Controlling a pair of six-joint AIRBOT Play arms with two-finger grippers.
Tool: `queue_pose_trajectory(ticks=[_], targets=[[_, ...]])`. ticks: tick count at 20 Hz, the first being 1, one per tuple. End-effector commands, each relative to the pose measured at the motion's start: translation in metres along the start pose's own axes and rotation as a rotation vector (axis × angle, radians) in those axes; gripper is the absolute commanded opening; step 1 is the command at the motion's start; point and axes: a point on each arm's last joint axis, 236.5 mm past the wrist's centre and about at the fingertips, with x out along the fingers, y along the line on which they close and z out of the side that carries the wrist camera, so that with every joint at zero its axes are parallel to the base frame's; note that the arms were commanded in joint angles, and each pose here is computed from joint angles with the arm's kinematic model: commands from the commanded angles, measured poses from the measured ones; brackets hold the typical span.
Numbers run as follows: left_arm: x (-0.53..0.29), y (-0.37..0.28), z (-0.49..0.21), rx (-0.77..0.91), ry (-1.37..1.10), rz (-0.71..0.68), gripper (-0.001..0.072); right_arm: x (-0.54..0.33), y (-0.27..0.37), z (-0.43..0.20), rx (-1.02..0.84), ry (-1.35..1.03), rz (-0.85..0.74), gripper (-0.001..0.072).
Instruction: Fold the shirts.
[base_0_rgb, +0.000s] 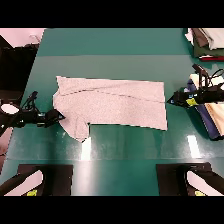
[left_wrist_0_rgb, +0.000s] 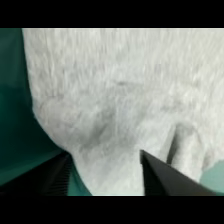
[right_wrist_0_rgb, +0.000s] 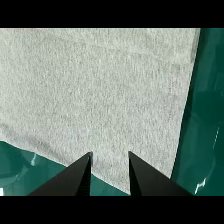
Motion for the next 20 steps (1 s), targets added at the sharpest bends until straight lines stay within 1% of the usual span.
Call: queue_pose_trajectory(ticks=[1, 2, 4, 5, 6, 9, 12, 13, 14, 16, 17, 18, 20], targets=[[0.000, -0.002, 0.013, -0.001, -0.057, -0.010, 0.0277, 0.000, 0.000, -0.002, 0.001, 0.010, 0.002, 0.0266], [0.001, -0.002, 0.012, 0.022, -0.053, -0.011, 0.0224, 0.000, 0.000, -0.003, 0.001, 0.011, 0.002, 0.0266], [0.001, -0.004, 0.007, 0.023, -0.031, -0.019, 0.0217, 0.000, 0.001, -0.006, 0.001, 0.024, 0.003, 0.0266], [0.001, -0.005, 0.004, 0.036, -0.018, -0.023, 0.0059, 0.000, 0.000, -0.010, -0.002, 0.043, 0.003, 0.0267], [0.000, -0.007, -0.001, 0.059, 0.005, -0.033, 0.0022, 0.000, 0.000, -0.016, -0.013, 0.067, 0.005, 0.0266], [-0.008, -0.020, -0.010, 0.105, 0.067, -0.067, 0.0021, 0.004, -0.013, -0.042, 0.032, 0.156, 0.006, 0.0266], [-0.024, -0.037, -0.008, 0.165, 0.102, -0.104, 0.0021, 0.022, -0.045, -0.080, 0.160, 0.237, -0.003, 0.0278], [-0.027, -0.041, -0.007, 0.187, 0.107, -0.113, 0.0021, 0.029, -0.055, -0.091, 0.196, 0.250, -0.006, 0.0404], [-0.030, -0.043, -0.006, 0.196, 0.107, -0.117, 0.0021, 0.034, -0.063, -0.101, 0.231, 0.261, -0.009, 0.0494], [-0.030, -0.044, -0.004, 0.197, 0.103, -0.117, 0.0021, 0.046, -0.077, -0.115, 0.286, 0.259, -0.022, 0.0491], [-0.030, -0.044, -0.005, 0.197, 0.104, -0.118, 0.0021, 0.051, -0.080, -0.119, 0.296, 0.257, -0.028, 0.0479], [-0.030, -0.044, -0.005, 0.197, 0.105, -0.118, 0.0021, 0.055, -0.081, -0.124, 0.304, 0.258, -0.029, 0.0449], [-0.030, -0.044, -0.005, 0.197, 0.105, -0.118, 0.0021, 0.061, -0.073, -0.122, 0.311, 0.241, 0.006, 0.0449]])
